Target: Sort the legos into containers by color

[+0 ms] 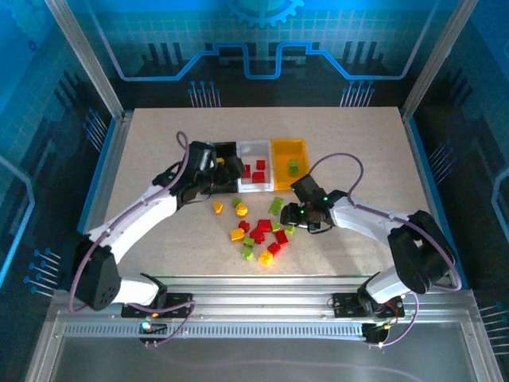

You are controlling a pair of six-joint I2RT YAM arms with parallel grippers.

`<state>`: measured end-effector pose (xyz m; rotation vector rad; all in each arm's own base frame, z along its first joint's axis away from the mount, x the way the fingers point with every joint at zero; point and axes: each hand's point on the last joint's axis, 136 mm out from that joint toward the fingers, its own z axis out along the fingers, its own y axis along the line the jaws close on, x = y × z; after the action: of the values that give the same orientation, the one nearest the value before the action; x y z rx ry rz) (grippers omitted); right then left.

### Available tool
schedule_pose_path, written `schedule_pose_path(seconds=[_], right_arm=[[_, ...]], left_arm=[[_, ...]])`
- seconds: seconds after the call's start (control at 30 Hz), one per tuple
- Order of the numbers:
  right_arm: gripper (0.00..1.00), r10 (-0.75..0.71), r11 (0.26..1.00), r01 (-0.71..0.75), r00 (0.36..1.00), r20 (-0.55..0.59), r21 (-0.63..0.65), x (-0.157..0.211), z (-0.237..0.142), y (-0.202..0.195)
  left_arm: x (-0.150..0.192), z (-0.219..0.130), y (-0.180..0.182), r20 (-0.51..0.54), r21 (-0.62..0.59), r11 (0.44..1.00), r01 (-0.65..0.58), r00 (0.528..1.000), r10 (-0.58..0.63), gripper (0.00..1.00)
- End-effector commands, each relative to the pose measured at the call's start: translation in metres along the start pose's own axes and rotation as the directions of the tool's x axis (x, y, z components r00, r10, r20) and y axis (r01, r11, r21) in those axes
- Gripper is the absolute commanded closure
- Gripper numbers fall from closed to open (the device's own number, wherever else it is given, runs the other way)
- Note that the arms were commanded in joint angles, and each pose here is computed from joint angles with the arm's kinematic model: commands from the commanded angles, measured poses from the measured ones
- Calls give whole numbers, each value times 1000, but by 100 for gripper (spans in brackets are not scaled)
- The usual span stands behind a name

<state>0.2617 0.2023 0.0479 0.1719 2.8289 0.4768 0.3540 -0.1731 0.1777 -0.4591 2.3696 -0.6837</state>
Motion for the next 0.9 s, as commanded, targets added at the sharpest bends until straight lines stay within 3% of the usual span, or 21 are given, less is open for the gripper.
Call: schedule_pose_path(seconds=[0.0,0.3,0.5,0.73,0.87], right_arm=[[47,58,998,-58,998,16,21,-4,7,4],[67,75,992,-71,997,-36,100,15,19,-16],[77,31,995,-31,1000,6,94,11,-7,-17],[79,-131,989,117,974,183,84,-50,-80,3],[76,-173,984,154,955,242,94,-97,-89,23]], left_arm=[[25,-7,12,-51,32,998,60,997,-58,1],[56,-16,39,-89,29,995,91,992,-88,1],[71,-18,50,-119,22,995,99,988,-95,1],[87,-22,68,-144,-10,996,88,986,-89,1],[98,-21,79,-162,-34,994,101,981,-106,1]])
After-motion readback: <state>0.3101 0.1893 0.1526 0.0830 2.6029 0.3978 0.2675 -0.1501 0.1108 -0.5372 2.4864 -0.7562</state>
